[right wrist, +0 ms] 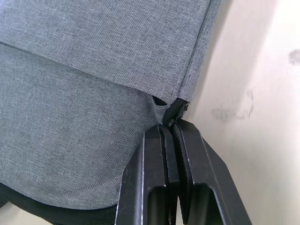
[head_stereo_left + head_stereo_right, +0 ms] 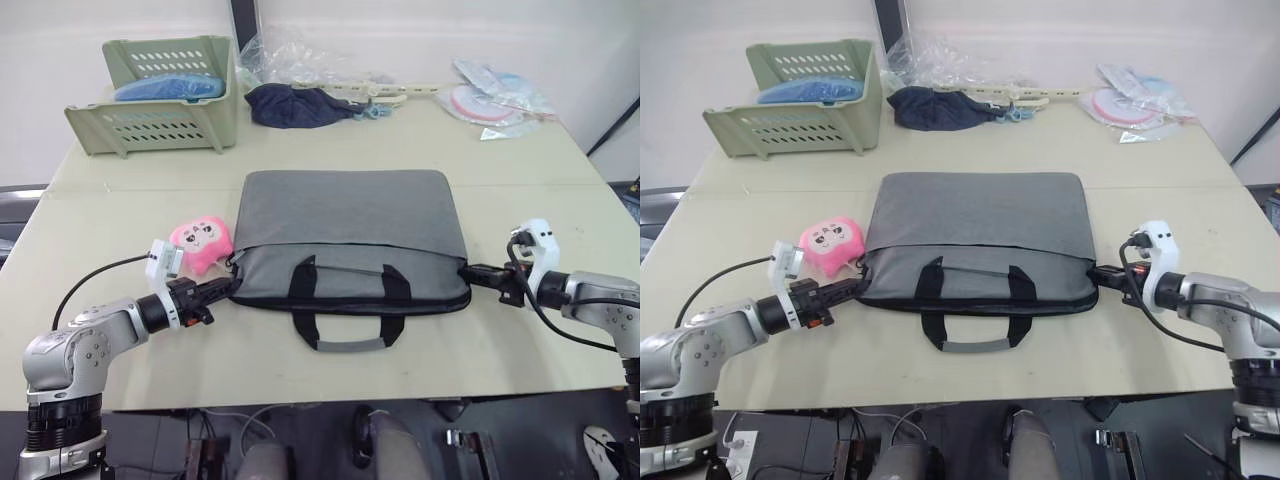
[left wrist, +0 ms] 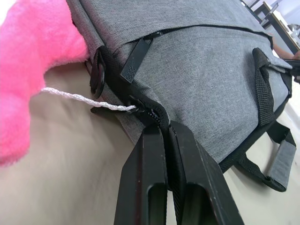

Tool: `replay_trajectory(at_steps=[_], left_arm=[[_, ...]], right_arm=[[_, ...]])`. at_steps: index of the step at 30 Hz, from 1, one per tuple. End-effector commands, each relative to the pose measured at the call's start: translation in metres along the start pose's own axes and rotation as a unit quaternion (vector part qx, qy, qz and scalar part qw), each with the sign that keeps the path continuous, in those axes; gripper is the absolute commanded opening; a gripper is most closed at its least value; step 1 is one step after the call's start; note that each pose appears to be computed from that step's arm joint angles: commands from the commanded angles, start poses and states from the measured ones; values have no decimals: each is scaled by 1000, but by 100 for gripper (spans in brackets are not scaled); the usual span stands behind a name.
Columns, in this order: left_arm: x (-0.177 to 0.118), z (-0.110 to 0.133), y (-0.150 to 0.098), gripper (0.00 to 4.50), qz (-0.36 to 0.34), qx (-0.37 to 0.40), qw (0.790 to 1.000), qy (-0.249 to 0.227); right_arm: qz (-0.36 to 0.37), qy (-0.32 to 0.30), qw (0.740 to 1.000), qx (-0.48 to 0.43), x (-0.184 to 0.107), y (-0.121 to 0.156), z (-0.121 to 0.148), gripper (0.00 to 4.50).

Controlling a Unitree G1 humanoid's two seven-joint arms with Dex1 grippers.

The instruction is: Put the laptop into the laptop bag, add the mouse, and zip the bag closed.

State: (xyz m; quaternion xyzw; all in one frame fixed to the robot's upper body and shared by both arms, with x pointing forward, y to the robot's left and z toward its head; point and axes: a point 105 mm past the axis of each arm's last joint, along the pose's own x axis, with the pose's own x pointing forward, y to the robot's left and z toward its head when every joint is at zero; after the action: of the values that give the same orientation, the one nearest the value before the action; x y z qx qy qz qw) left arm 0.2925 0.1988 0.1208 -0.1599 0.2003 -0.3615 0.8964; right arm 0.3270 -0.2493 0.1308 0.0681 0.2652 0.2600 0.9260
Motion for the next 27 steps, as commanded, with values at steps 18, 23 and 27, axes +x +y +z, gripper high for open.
replay_trajectory(at_steps=[18,23,27], left_arm=[[-12,4,-8,0,16,9,1000,-13],[-12,4,-9,0,12,17,1000,-9],[-12,4,-6,35,18,15,1000,-10]], right_arm=[[14,-16,999,-35,5,0,20,2],[16,-15,999,-35,5,1,19,2],[16,-13,999,-35,4,1,16,39]])
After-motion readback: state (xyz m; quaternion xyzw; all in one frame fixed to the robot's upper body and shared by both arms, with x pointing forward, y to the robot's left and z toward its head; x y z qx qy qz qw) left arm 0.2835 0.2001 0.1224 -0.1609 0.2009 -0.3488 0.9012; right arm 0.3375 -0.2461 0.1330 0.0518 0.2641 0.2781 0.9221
